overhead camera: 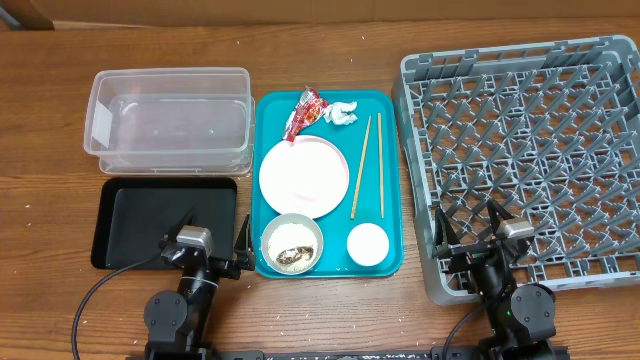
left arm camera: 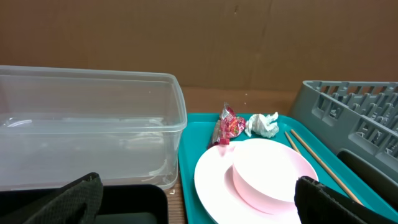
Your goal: Sort waste into correct bins and load items into the dishwasher
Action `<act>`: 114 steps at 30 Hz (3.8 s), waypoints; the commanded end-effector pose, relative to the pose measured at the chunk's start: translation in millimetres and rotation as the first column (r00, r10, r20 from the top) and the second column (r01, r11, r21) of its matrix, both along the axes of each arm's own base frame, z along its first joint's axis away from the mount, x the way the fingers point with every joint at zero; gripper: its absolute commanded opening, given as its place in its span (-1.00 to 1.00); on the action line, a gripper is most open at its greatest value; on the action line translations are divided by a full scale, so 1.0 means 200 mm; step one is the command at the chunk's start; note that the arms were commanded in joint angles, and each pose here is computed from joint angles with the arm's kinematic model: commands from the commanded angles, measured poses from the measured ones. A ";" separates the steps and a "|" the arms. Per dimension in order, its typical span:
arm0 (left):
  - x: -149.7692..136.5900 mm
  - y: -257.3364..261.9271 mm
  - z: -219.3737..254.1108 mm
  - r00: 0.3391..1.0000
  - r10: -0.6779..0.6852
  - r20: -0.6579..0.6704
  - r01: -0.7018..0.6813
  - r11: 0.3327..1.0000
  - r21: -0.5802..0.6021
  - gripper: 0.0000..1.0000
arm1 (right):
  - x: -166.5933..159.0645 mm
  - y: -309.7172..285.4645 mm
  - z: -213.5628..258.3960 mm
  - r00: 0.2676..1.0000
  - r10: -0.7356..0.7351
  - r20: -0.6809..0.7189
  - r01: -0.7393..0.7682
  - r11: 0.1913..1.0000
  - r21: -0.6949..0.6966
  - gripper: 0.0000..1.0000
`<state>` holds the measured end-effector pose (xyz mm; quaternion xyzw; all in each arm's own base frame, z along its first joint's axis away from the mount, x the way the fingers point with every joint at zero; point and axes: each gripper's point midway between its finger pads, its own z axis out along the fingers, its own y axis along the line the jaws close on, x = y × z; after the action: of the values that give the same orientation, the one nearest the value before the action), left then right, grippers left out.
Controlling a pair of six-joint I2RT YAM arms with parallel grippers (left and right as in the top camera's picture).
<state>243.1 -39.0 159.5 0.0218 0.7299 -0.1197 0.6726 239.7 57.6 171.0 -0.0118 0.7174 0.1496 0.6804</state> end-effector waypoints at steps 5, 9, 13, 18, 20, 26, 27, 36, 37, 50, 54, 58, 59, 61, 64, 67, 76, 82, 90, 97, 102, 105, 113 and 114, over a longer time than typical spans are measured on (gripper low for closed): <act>0.00 0.01 0.00 1.000 0.008 0.001 -0.008 1.000 -0.006 1.00 | 0.00 0.00 -0.01 1.000 -0.002 0.007 0.002 1.000 -0.003 1.00; 0.00 0.02 0.00 1.000 0.018 0.003 -0.018 1.000 0.006 1.00 | 0.00 0.00 -0.01 1.000 -0.003 0.007 0.003 1.000 -0.003 1.00; 0.00 0.02 0.00 1.000 0.018 0.003 -0.018 1.000 0.006 1.00 | 0.00 0.00 -0.01 1.000 -0.003 0.007 0.003 1.000 -0.003 1.00; 0.00 -0.01 0.00 1.000 -0.009 0.002 0.009 1.000 -0.013 1.00 | 0.00 0.00 -0.01 1.000 0.003 0.006 -0.003 1.000 -0.002 1.00; -0.01 -0.02 0.00 1.000 -0.024 -0.002 0.023 0.999 -0.045 1.00 | 0.00 0.02 -0.01 1.000 0.023 0.004 -0.023 1.000 -0.001 1.00; -0.02 -0.09 0.07 0.995 -0.100 0.011 0.100 0.964 -0.247 1.00 | -0.03 0.10 0.00 0.992 0.122 0.014 -0.123 0.992 0.006 1.00; -0.03 -0.11 0.10 0.992 -0.122 0.027 0.125 0.956 -0.265 1.00 | -0.04 0.14 0.01 0.986 0.165 0.022 -0.166 0.986 0.008 1.00; -0.12 -0.19 0.45 0.942 -0.222 0.252 0.281 0.932 -0.230 1.00 | -0.13 0.21 0.25 0.962 0.270 0.043 -0.273 0.944 0.187 1.00; -0.14 -0.19 0.49 0.941 -0.223 0.256 0.283 0.932 -0.228 1.00 | -0.15 0.20 0.29 0.964 0.264 0.034 -0.266 0.946 0.187 1.00; 0.00 -0.27 0.82 0.916 -0.319 -0.242 0.264 0.936 -0.232 1.00 | -0.08 0.10 0.53 0.905 0.110 -0.411 -0.061 0.990 0.130 0.99; 0.11 -0.30 0.97 0.878 -0.348 -0.329 0.269 0.926 -0.264 1.00 | 0.02 0.12 0.59 0.827 0.091 -0.554 -0.043 0.994 0.099 1.00; 0.16 -0.43 1.05 0.802 -0.500 -0.327 0.389 0.853 -0.348 1.00 | 0.11 0.15 0.58 0.768 0.081 -0.636 -0.037 0.996 0.082 1.00; 0.18 -0.47 1.04 0.773 -0.539 -0.334 0.427 0.832 -0.354 1.00 | 0.14 0.17 0.57 0.755 0.095 -0.649 -0.049 0.995 0.089 1.00; 0.19 -0.58 0.89 0.687 -0.585 -0.431 0.456 0.809 -0.372 1.00 | 0.17 0.19 0.55 0.732 0.103 -0.673 -0.033 0.993 0.116 1.00; 0.17 -0.69 0.61 0.585 -0.532 -0.612 0.456 0.840 -0.294 0.99 | 0.21 0.15 0.53 0.712 0.063 -0.699 0.084 0.981 0.175 1.00; 0.15 -0.76 0.32 0.509 -0.369 -0.778 0.444 0.886 -0.130 0.85 | 0.24 0.09 0.54 0.709 0.027 -0.705 0.175 0.961 0.214 1.00; 0.05 -1.11 -0.20 0.296 -0.259 -0.919 0.605 0.796 -0.029 0.61 | 0.23 -0.06 0.50 0.671 -0.043 -0.741 0.307 0.925 0.224 1.00; -0.02 -1.14 -0.44 0.181 -0.176 -0.968 0.637 0.770 -0.020 0.25 | 0.21 -0.07 0.47 0.647 -0.046 -0.761 0.314 0.925 0.212 1.00; 0.06 -1.11 -0.39 0.187 -0.148 -0.971 0.589 0.808 -0.010 -0.92 | 0.21 -0.06 0.48 0.651 -0.044 -0.758 0.313 0.925 0.215 1.00; 0.19 -1.11 -0.02 0.115 -0.374 -0.920 0.511 0.817 -0.268 -0.92 | 0.20 -0.06 0.46 0.636 -0.045 -0.770 0.315 0.926 0.207 1.00; 0.30 -1.11 0.37 0.052 -0.781 -0.622 0.531 0.549 -0.645 -0.92 | 0.19 0.12 0.53 0.681 0.164 -0.713 0.027 0.968 0.249 0.97; 0.35 -1.03 0.56 0.039 -0.905 -0.423 0.510 0.382 -0.771 -0.92 | 0.14 0.34 0.68 0.679 0.459 -0.572 -0.325 0.888 0.326 0.85; 0.30 -1.01 0.78 -0.038 -0.983 -0.179 0.500 0.136 -0.855 -0.92 | 0.10 0.58 0.87 0.561 0.733 -0.384 -0.607 0.680 0.411 0.79; 0.29 -1.01 0.80 -0.047 -0.986 -0.158 0.501 0.114 -0.858 -0.92 | 0.09 0.61 0.87 0.541 0.754 -0.372 -0.630 0.656 0.415 0.79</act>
<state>319.0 -234.7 269.3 0.1557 0.7657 -0.6223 0.0469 275.5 153.4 324.1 -0.0998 0.8248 0.4261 0.3581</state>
